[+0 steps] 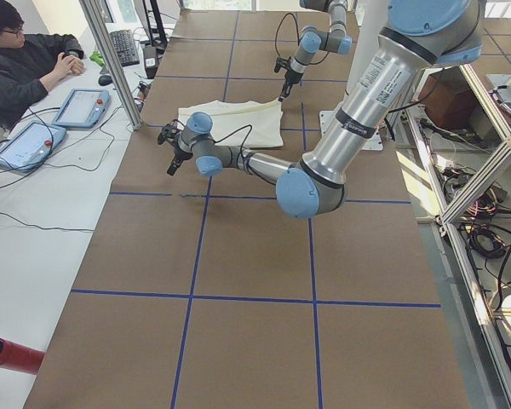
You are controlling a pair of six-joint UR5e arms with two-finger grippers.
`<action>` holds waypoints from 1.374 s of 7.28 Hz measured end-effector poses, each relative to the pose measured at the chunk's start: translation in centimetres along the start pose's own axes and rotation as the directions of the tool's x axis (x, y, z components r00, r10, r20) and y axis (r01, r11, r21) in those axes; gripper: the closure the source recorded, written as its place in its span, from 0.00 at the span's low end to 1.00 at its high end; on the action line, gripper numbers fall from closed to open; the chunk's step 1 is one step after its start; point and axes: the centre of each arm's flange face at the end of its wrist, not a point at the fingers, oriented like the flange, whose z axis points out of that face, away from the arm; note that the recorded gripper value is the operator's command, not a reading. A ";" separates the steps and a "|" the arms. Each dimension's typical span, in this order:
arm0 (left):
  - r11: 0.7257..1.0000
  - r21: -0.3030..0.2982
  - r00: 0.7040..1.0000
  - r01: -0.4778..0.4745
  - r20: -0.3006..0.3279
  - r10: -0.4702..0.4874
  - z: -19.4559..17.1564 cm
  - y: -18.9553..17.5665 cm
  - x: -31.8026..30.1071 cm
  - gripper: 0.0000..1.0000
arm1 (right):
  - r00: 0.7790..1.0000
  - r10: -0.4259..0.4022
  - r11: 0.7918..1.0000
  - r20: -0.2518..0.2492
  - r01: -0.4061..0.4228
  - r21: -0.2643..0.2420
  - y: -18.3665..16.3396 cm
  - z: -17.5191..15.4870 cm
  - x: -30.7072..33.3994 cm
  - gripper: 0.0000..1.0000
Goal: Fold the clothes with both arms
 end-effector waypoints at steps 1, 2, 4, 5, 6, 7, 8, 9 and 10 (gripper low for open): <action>1.000 -0.001 1.000 0.000 -0.001 0.000 0.0 0.1 0.0 0.00 | 0.996 0.091 0.996 0.018 -0.091 -0.003 0.7 -0.1 0.0 0.92; 1.000 -0.001 1.000 -0.001 -0.001 0.001 0.1 0.1 0.1 0.00 | 0.990 0.135 0.991 0.028 -0.135 -0.002 1.0 -0.2 0.0 0.40; 1.000 -0.003 1.000 -0.002 -0.004 0.002 0.1 0.3 0.3 0.00 | 0.982 0.180 0.983 0.064 -0.181 0.014 0.9 0.0 0.9 0.00; 1.000 -0.004 1.000 -0.002 -0.004 0.002 0.2 0.3 0.4 0.00 | 0.982 0.169 0.985 0.088 -0.171 0.015 0.8 0.0 1.2 0.00; 1.000 -0.005 1.000 -0.002 -0.005 0.002 0.2 0.3 0.4 0.00 | 0.989 0.106 0.994 0.103 -0.109 0.022 0.5 -0.1 1.1 0.00; 1.000 -0.005 1.000 -0.003 -0.005 0.003 0.2 0.4 0.4 0.00 | 0.994 0.018 0.999 0.104 -0.021 0.037 -0.2 -0.1 1.1 0.00; 1.000 -0.004 1.000 -0.003 -0.006 0.003 0.2 0.4 0.5 0.00 | 0.993 -0.077 0.996 0.092 0.072 0.047 -1.5 0.2 1.0 0.00; 1.000 -0.004 1.000 -0.003 -0.006 0.003 0.2 0.4 0.5 0.00 | 0.983 -0.168 0.985 0.071 0.166 0.039 -3.0 1.1 0.4 0.00; 1.000 -0.005 1.000 -0.003 -0.006 0.003 0.2 0.4 0.5 0.00 | 0.968 -0.248 0.969 0.039 0.247 0.021 -4.4 2.4 -0.8 0.00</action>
